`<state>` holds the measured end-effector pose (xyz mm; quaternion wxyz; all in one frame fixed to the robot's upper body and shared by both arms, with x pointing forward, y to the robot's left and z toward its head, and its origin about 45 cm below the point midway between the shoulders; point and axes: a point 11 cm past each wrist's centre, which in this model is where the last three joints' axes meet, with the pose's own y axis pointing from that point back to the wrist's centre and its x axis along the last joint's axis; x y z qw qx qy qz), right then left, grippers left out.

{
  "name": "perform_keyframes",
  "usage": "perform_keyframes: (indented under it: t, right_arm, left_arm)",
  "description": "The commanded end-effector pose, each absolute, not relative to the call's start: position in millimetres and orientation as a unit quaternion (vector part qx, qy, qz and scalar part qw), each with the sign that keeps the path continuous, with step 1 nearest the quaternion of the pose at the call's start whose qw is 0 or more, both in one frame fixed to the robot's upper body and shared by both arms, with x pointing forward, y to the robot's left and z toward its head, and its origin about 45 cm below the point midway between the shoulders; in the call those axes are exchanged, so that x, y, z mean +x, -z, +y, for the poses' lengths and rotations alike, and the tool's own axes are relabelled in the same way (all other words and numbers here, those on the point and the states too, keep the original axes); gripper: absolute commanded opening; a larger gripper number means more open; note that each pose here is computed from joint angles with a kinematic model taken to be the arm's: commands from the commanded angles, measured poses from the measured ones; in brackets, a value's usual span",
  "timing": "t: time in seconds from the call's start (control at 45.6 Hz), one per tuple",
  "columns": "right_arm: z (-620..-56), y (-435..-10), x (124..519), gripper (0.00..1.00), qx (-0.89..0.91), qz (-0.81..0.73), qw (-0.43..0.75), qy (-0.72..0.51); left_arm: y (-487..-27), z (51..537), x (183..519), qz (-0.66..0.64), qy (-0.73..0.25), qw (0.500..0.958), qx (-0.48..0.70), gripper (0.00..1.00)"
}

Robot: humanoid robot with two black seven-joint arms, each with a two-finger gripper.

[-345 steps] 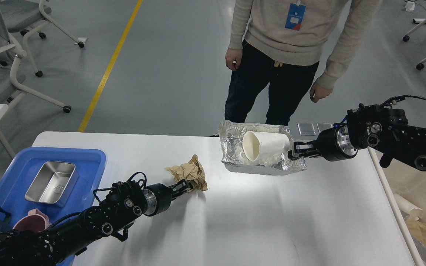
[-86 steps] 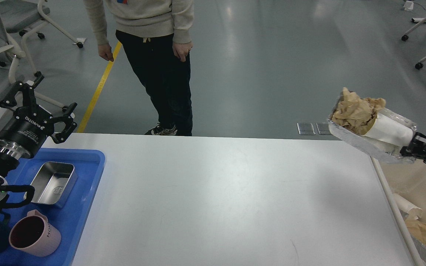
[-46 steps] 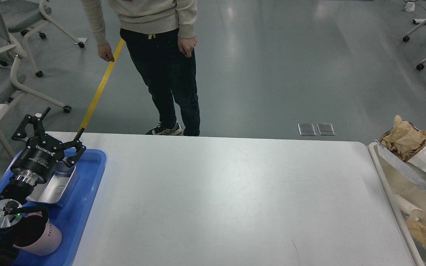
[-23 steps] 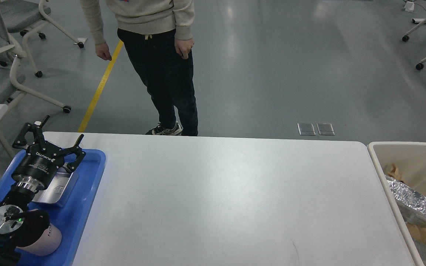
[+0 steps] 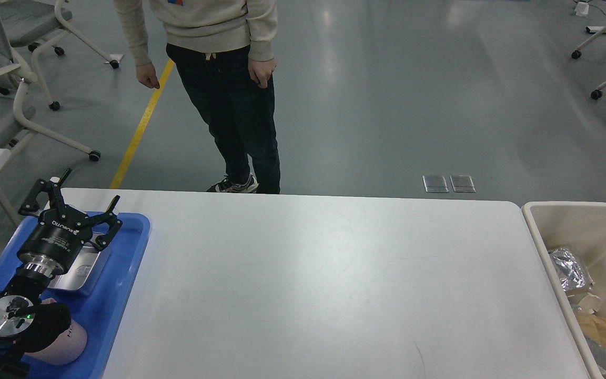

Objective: Tidy desktop

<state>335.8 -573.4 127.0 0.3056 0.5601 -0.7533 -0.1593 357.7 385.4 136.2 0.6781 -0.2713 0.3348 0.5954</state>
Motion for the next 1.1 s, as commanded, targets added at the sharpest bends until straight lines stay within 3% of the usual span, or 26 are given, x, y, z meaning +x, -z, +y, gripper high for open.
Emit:
perform_keyframes:
  t: [0.0,0.394,0.635,0.855,1.074]
  right_arm:
    - [-532,-131,368,1.00,0.608,-0.751,0.171,0.193]
    - [-402,-150,430,1.00,0.702,-0.646,-0.118,0.274]
    - [-382,-169,439,1.00,0.721,-0.607,-0.188,0.275]
    - [-374,-183,414,1.00,0.681,-0.585,-0.359,0.256]
    - [-331,-177,384,1.00,0.705,-0.535,-0.377,0.274]
  left_arm:
    - [-135,386,356,0.335,-0.597,0.677,-0.271,0.96]
    - [-121,382,346,0.352,-0.601,0.661,-0.277,0.96]
    - [-124,391,345,0.347,-0.608,0.654,-0.287,0.96]
    - [-120,392,341,0.349,-0.612,0.650,-0.285,0.96]
    - [-117,393,339,0.352,-0.614,0.648,-0.282,0.96]
